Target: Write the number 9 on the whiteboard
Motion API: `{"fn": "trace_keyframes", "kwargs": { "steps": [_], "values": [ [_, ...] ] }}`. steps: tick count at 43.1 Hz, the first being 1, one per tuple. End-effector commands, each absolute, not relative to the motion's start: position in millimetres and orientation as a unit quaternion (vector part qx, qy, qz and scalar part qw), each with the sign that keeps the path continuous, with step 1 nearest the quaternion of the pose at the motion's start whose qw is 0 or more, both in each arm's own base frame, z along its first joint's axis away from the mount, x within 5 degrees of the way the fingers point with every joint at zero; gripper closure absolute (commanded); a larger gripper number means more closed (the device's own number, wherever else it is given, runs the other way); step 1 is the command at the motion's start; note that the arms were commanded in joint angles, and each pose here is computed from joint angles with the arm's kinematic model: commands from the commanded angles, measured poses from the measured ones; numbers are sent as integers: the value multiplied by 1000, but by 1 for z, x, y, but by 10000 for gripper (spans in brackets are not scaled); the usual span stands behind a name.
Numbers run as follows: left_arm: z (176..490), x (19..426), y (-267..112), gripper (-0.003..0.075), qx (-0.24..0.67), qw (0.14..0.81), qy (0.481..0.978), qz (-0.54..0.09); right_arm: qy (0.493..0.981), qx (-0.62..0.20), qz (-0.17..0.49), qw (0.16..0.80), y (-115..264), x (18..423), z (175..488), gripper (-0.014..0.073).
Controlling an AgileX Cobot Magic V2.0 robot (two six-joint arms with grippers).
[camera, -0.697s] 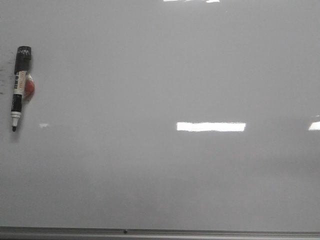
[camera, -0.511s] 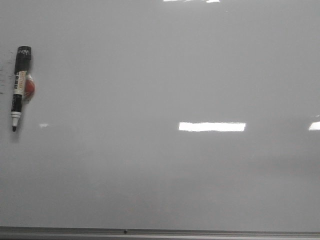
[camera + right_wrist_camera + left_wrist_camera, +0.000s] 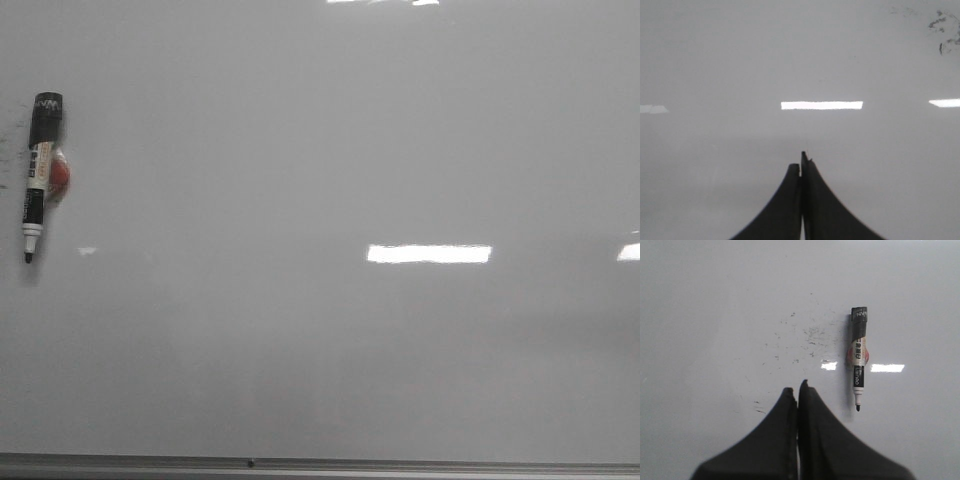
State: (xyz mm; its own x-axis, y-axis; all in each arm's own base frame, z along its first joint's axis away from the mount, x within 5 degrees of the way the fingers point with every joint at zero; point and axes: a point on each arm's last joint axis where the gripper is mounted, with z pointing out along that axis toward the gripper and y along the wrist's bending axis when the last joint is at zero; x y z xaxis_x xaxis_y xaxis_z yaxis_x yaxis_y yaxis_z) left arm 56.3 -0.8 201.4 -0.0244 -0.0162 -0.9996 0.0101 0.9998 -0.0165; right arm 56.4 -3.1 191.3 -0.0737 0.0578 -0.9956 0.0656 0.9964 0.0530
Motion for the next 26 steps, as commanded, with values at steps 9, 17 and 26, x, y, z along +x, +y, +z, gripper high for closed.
{"fn": "trace_keyframes", "kwargs": {
  "steps": [9, 17, 26],
  "values": [
    [208, 55, 0, 739, -7, 730, 683, -12, 697, 39, -12, 716, -4, 55, 201, 694],
    [209, 55, 0, 739, -7, 734, 679, -12, 693, 40, -12, 720, -4, 55, 202, 694],
    [224, 52, 0, 739, -12, 780, 625, -14, 669, 41, -11, 742, -4, 53, 217, 694]
  ]
}}
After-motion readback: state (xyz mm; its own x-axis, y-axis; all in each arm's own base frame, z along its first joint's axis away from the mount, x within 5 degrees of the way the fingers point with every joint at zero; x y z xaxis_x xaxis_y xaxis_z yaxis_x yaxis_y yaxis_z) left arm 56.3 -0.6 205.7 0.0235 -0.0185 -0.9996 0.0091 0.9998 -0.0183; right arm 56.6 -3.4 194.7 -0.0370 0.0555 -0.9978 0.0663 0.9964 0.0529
